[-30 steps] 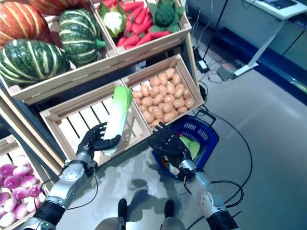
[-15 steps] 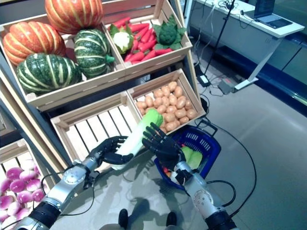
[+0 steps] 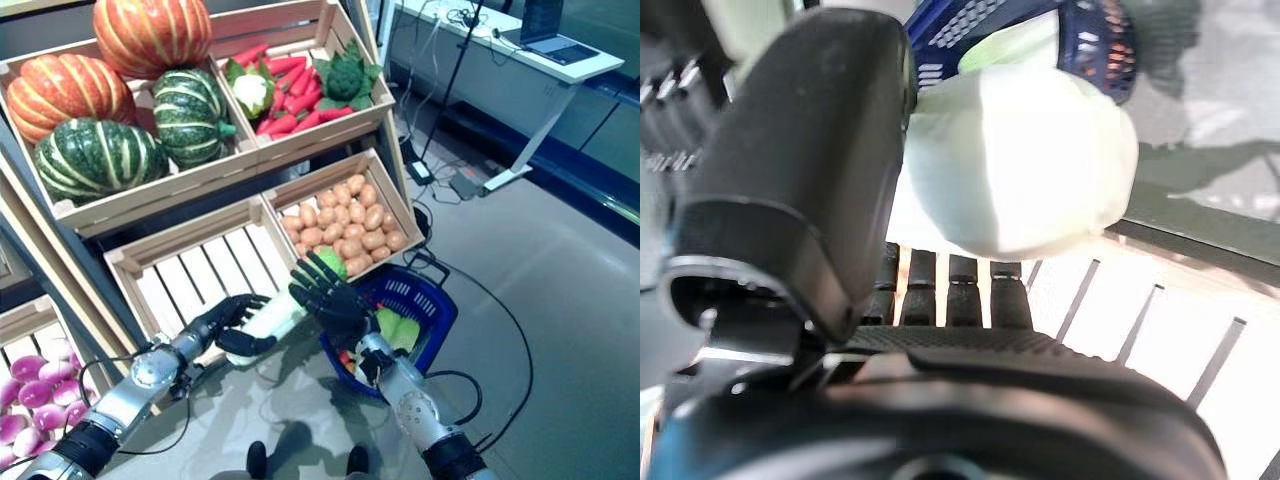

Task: Put vegetables into the basket

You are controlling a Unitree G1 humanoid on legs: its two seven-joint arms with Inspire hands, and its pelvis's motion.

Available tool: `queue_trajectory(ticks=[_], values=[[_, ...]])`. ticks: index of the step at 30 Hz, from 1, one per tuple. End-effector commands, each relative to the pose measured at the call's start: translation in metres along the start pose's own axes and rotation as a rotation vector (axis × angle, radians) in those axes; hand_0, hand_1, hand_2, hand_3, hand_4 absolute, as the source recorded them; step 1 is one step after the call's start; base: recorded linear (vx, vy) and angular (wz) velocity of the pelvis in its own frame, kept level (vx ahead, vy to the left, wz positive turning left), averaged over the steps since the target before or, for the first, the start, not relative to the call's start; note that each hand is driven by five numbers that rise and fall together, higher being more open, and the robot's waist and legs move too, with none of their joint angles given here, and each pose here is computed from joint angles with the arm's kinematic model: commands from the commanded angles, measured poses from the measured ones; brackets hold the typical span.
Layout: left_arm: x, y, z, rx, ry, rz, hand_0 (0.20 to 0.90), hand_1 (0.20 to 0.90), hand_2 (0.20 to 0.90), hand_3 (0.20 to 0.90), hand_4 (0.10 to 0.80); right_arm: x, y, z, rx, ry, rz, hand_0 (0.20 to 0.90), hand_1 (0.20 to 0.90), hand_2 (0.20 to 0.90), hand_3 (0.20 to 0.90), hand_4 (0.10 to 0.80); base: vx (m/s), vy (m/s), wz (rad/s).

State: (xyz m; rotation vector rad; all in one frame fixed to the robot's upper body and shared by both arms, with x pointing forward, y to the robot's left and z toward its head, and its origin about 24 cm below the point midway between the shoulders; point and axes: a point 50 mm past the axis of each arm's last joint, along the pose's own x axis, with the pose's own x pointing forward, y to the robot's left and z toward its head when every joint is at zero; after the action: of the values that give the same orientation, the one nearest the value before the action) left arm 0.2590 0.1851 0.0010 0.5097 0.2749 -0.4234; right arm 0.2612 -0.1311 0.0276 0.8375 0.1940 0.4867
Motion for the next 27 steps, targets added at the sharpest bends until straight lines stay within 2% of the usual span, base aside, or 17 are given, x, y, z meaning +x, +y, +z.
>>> queue_trajectory(ticks=[1,7,15,22,27], values=[[0.011,0.030,0.050,0.048,-0.245,0.161,0.300,0.300,0.300,0.300,0.400,0.029,0.046,0.031,0.015,-0.183,0.203,0.900,0.900,0.900,0.900,0.800,0.000,0.000,0.00],[0.005,0.044,0.042,-0.048,-0.224,0.342,0.300,0.300,0.300,0.300,0.400,0.026,0.049,0.035,-0.041,-0.177,0.238,0.900,0.900,0.900,0.900,0.800,0.000,0.000,0.00],[-0.013,0.067,0.044,-0.177,-0.311,0.612,0.300,0.300,0.300,0.300,0.400,0.010,0.032,0.035,-0.024,-0.210,0.152,0.900,0.900,0.900,0.900,0.800,0.000,0.000,0.00],[-0.024,0.077,0.055,-0.189,-0.402,0.703,0.300,0.300,0.300,0.300,0.400,0.001,0.020,0.033,-0.021,-0.217,0.088,0.900,0.900,0.900,0.900,0.800,0.000,0.000,0.00],[-0.027,0.077,0.068,-0.166,-0.482,0.696,0.300,0.300,0.300,0.300,0.400,0.000,0.016,0.032,-0.013,-0.223,0.061,0.900,0.900,0.900,0.900,0.800,0.000,0.000,0.00]])
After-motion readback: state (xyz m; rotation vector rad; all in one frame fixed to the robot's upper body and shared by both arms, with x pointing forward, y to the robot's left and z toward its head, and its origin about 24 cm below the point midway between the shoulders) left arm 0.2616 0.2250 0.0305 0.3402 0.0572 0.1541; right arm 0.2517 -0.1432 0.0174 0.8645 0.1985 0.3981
